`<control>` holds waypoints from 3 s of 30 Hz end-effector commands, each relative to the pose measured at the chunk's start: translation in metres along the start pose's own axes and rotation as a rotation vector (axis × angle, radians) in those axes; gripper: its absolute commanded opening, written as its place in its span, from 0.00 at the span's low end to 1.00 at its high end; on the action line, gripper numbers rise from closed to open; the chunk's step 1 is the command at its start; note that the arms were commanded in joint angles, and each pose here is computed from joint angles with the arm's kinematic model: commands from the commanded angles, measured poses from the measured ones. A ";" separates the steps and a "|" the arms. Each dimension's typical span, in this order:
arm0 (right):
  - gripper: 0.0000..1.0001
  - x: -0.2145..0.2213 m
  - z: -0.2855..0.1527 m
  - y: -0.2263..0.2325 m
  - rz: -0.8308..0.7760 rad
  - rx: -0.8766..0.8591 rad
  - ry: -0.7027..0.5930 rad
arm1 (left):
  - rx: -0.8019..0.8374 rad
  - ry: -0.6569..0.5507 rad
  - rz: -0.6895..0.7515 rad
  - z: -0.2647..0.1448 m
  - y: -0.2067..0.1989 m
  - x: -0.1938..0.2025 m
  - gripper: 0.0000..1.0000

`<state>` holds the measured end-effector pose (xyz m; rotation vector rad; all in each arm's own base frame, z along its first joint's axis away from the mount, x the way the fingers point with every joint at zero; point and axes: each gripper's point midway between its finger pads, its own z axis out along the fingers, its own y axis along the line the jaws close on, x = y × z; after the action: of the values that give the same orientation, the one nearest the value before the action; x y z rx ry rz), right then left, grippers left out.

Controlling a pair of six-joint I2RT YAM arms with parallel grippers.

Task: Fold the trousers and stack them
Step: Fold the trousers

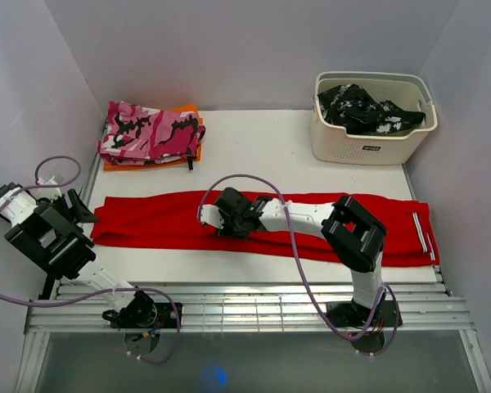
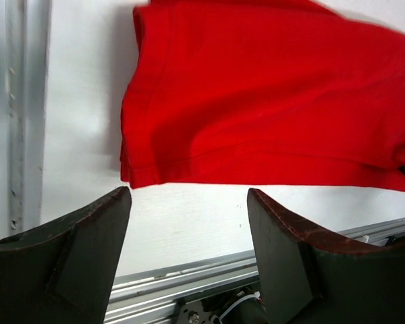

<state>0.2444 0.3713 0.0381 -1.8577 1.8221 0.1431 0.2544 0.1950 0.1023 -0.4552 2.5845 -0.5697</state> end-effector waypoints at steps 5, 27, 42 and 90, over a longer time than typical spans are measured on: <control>0.25 0.017 0.007 -0.016 0.017 0.104 0.031 | -0.104 -0.009 -0.033 0.008 0.014 0.028 0.73; 0.08 -0.003 -0.016 -0.042 0.064 0.146 -0.018 | -0.089 -0.036 -0.160 0.022 0.018 0.023 0.60; 0.08 -0.005 -0.019 -0.053 0.107 0.147 -0.033 | -0.149 -0.031 -0.241 0.032 0.028 0.035 0.47; 0.08 0.034 0.011 0.016 0.098 -0.152 0.056 | -0.183 -0.001 -0.008 0.084 0.015 0.001 0.52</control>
<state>0.2468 0.3586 0.0267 -1.8449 1.9285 0.2583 0.2872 0.1959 0.0319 -0.5699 2.6453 -0.2717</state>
